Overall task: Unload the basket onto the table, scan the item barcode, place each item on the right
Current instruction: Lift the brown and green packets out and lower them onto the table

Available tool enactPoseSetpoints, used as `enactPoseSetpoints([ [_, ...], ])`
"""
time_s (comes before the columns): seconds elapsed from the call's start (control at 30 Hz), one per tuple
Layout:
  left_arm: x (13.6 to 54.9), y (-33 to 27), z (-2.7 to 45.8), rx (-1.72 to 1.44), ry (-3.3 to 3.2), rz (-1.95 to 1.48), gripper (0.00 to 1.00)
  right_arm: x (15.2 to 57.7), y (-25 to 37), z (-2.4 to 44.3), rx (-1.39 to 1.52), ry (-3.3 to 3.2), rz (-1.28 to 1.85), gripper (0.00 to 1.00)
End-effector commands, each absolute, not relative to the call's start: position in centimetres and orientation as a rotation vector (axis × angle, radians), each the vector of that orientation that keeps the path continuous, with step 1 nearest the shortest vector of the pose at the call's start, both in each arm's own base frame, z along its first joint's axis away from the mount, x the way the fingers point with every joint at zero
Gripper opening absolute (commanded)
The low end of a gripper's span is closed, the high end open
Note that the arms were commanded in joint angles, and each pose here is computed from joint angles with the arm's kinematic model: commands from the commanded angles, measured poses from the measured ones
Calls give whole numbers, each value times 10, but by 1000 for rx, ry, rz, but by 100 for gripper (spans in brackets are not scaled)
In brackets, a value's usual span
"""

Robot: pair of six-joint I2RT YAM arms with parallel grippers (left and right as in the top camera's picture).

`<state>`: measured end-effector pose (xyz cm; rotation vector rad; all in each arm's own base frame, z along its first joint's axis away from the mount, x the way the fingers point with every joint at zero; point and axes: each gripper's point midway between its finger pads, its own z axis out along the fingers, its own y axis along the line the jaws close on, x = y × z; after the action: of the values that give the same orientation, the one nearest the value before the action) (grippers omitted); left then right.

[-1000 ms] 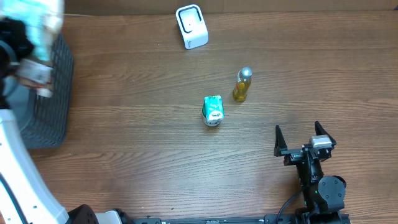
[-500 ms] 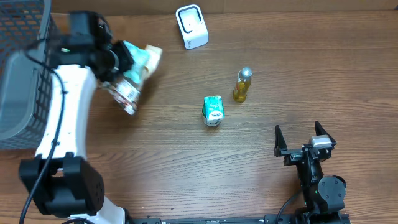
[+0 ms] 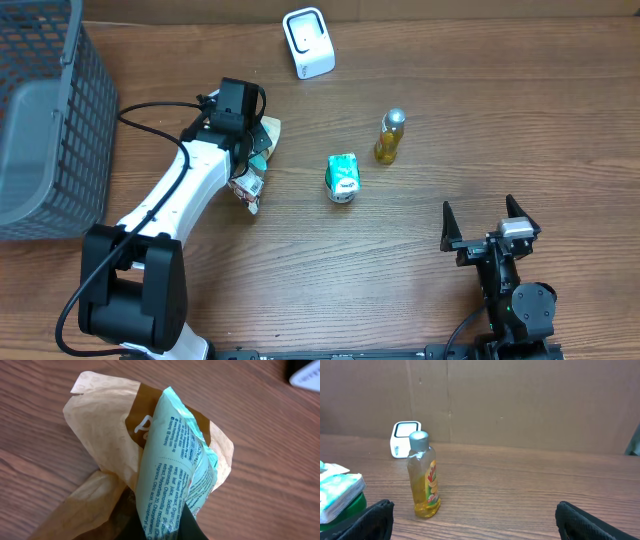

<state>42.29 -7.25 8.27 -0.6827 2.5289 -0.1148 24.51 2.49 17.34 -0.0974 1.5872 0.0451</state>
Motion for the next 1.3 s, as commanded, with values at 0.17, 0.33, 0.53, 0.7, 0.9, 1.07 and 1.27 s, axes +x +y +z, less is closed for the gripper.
enactPoseSetpoints([
  [0.17,420,-62,84,-646,2504,-24,87,245,25,170,-97,1589,43,100],
  [0.33,438,-90,112,-285,2533,-141,98,245,25,170,-98,1589,43,100],
  [0.53,448,-93,129,-91,2514,-95,87,245,25,170,-97,1589,43,100],
  [0.7,447,-84,105,-3,2572,-3,70,245,25,170,-97,1589,43,100],
  [0.9,438,-68,65,-42,2706,-57,56,245,25,170,-98,1589,43,100],
  [1.07,425,-53,53,-72,2782,-59,50,245,25,170,-97,1589,43,100],
  [1.27,420,-69,51,-49,2804,-184,47,245,25,170,-97,1589,43,100],
])
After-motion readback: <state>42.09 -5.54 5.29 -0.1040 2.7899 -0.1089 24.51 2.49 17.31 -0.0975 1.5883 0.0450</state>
